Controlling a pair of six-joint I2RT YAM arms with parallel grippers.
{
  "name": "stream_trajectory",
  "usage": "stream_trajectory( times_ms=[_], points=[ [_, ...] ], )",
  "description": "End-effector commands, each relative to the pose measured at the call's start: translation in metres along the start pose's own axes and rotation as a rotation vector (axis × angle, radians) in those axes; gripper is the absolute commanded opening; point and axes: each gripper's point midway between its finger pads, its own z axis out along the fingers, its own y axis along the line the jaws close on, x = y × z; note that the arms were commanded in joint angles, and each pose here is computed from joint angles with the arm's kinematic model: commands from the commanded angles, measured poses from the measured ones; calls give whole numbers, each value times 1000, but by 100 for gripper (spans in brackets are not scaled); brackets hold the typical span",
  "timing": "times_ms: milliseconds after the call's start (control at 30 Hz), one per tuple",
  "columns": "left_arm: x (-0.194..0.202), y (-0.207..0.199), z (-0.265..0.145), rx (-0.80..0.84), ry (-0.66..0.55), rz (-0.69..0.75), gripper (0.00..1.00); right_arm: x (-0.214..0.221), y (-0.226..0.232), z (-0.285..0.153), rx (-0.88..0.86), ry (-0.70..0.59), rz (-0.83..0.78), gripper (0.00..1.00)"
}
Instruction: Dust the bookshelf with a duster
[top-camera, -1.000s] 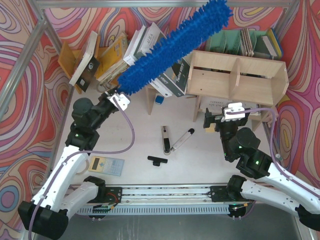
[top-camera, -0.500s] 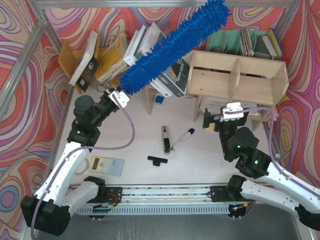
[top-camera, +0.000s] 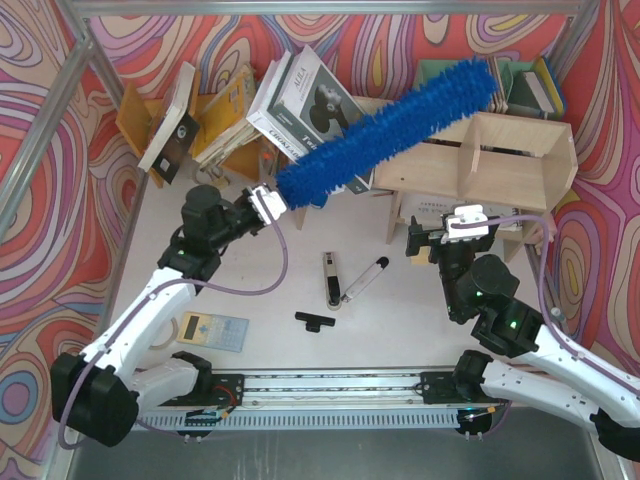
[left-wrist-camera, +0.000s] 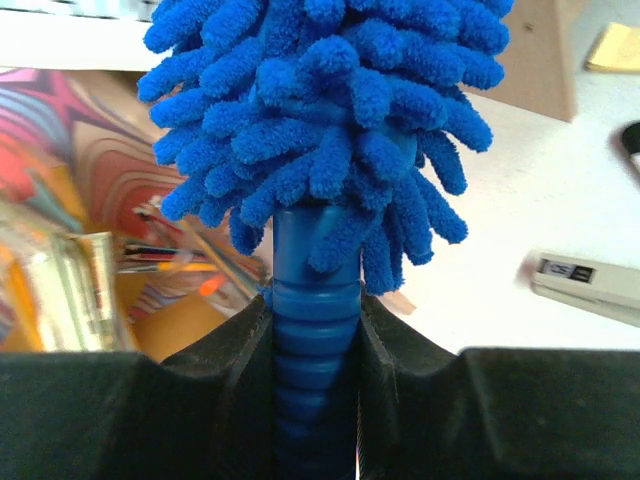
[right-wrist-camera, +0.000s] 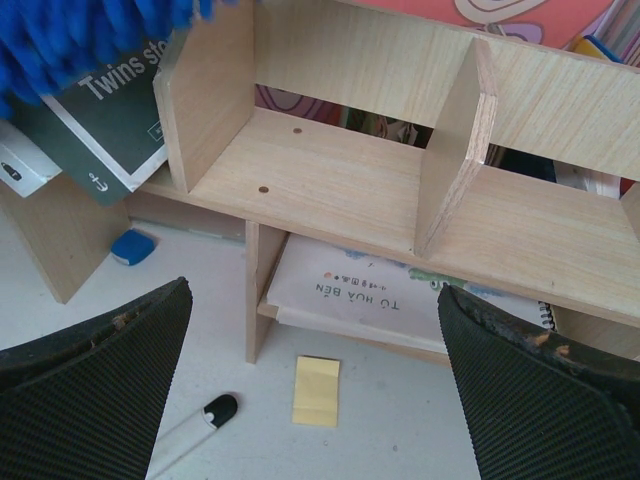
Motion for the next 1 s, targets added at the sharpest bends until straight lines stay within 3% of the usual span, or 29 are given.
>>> stream_trajectory(
  times_ms=[0, 233, 567, 733, 967],
  points=[
    [-5, -18, 12, 69, -8, 35, 0, -9, -6, -2, 10, -29, 35, 99],
    [-4, -40, 26, 129, -3, 16, 0, -11, -8, -4, 8, -36, 51, 99],
    [-61, -25, 13, 96, -63, -137, 0, -12, -10, -5, 13, -36, 60, 99],
    [-97, -5, 1, 30, -87, -285, 0, -13, -13, -6, 20, -38, 64, 99],
    [-126, 9, -24, -41, -31, -617, 0, -14, -14, -6, 23, -44, 67, 99]
  ],
)
